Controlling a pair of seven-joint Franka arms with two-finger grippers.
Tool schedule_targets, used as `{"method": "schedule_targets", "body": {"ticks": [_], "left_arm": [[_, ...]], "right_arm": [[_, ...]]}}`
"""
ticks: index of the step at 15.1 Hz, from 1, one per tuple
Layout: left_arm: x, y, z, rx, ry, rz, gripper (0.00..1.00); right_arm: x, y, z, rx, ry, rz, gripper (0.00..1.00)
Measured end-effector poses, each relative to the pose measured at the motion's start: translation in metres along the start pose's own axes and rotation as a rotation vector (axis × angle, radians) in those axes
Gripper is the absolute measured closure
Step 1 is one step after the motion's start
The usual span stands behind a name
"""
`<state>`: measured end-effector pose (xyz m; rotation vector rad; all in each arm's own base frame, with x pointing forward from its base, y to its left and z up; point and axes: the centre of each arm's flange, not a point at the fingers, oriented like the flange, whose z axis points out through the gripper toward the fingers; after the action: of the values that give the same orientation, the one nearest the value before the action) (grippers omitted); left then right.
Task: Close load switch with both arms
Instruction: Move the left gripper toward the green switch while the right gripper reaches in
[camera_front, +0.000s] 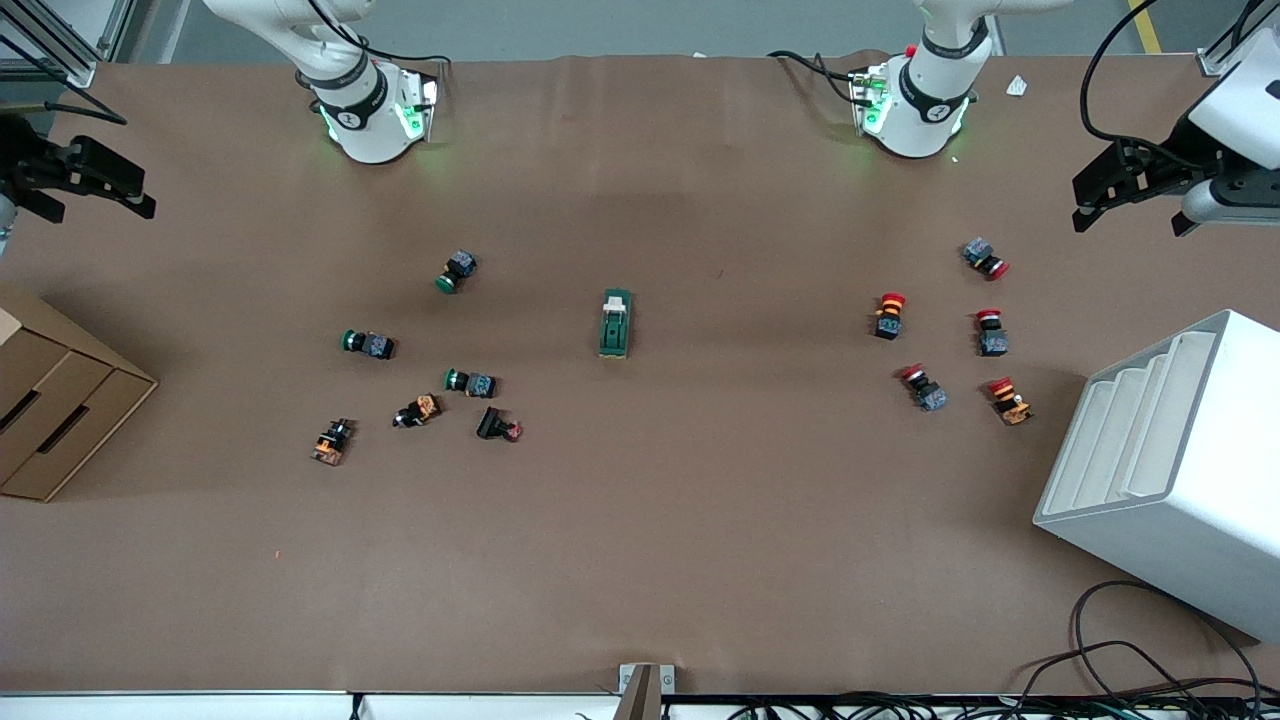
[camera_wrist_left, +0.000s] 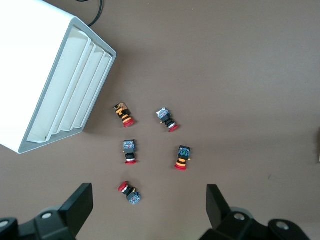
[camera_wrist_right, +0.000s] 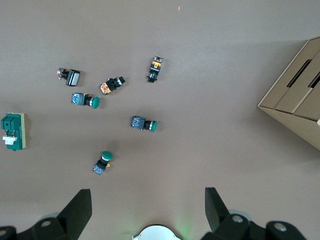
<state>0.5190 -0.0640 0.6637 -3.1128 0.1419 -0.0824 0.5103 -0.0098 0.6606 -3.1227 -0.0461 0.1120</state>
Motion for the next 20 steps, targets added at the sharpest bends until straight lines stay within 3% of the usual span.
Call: {"method": "schedule_targets", "body": {"ticks": [2, 6, 12, 15, 20], "left_arm": [[0.003, 0.015, 0.004, -0.001, -0.003, 0.028, 0.0], [0.01, 0.102, 0.03, -0.009, 0.012, 0.12, 0.0], [-0.014, 0.258, 0.086, -0.048, -0.026, 0.06, 0.0], [-0.03, 0.313, 0.113, -0.052, -0.053, -0.002, 0.0], [-0.061, 0.393, 0.149, -0.035, -0.03, -0.099, 0.0]], "right_arm": [[0.0, 0.0, 0.0, 0.0, 0.0, 0.0, 0.0], [0.0, 0.001, -0.001, 0.0, 0.002, 0.001, 0.0], [0.015, 0.012, 0.019, 0.003, -0.022, 0.021, 0.0], [0.041, 0.016, 0.056, 0.003, -0.075, 0.027, 0.0], [0.093, 0.018, 0.137, 0.012, -0.155, 0.028, 0.0]]}}
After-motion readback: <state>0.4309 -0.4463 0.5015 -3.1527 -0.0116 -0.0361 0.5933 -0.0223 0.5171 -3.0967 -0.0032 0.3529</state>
